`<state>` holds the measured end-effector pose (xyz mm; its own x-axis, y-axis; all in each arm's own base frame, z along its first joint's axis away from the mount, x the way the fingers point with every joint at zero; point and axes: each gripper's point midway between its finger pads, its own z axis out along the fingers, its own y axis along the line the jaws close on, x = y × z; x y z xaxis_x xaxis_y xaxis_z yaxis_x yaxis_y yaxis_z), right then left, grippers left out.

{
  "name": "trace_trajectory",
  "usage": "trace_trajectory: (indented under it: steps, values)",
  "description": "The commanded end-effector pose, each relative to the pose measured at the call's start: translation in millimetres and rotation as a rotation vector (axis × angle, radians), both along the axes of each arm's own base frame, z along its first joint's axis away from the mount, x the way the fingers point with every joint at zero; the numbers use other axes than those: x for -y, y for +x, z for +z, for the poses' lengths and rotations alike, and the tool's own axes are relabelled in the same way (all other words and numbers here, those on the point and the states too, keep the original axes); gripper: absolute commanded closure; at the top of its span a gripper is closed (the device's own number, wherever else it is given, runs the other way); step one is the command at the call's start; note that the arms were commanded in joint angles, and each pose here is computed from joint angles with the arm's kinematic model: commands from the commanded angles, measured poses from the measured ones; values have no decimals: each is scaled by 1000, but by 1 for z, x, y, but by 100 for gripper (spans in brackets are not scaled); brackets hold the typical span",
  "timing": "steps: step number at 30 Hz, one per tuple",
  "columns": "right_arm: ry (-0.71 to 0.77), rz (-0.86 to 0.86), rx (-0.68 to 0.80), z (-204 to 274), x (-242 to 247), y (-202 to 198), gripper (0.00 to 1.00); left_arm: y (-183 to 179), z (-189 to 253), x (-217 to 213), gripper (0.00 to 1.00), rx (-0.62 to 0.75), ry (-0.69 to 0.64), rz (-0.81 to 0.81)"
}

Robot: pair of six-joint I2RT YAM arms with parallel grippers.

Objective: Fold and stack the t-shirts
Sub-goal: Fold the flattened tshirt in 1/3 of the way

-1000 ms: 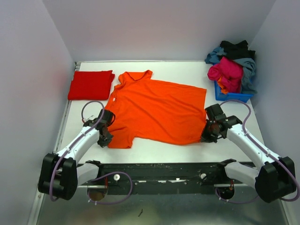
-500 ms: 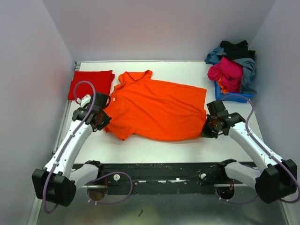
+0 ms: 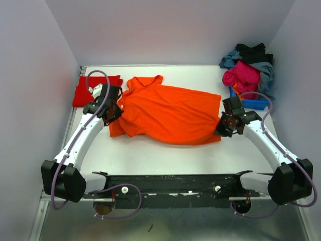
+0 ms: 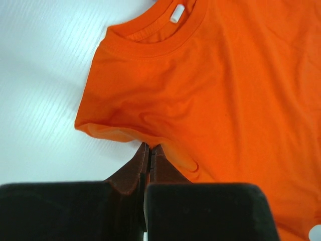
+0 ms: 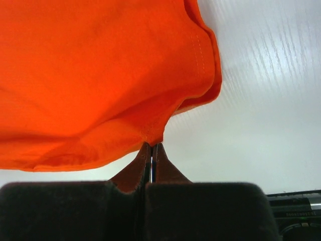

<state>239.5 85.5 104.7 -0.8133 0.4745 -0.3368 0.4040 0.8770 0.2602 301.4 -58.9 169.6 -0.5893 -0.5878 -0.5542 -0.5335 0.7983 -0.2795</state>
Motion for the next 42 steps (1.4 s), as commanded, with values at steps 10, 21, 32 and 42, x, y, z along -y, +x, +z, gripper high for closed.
trace_trajectory:
  steps: [10,21,32,42]
  values:
    - [-43,-92,30,-15,17,32,99,68,26,3,100,106,141,-33]
    - [-38,-177,44,-15,33,60,99,102,13,22,100,48,277,-95]
    - [-29,-194,43,-14,38,80,99,126,17,36,100,59,317,-134]
    - [-27,-220,54,-14,49,93,99,150,27,50,100,104,305,-156]
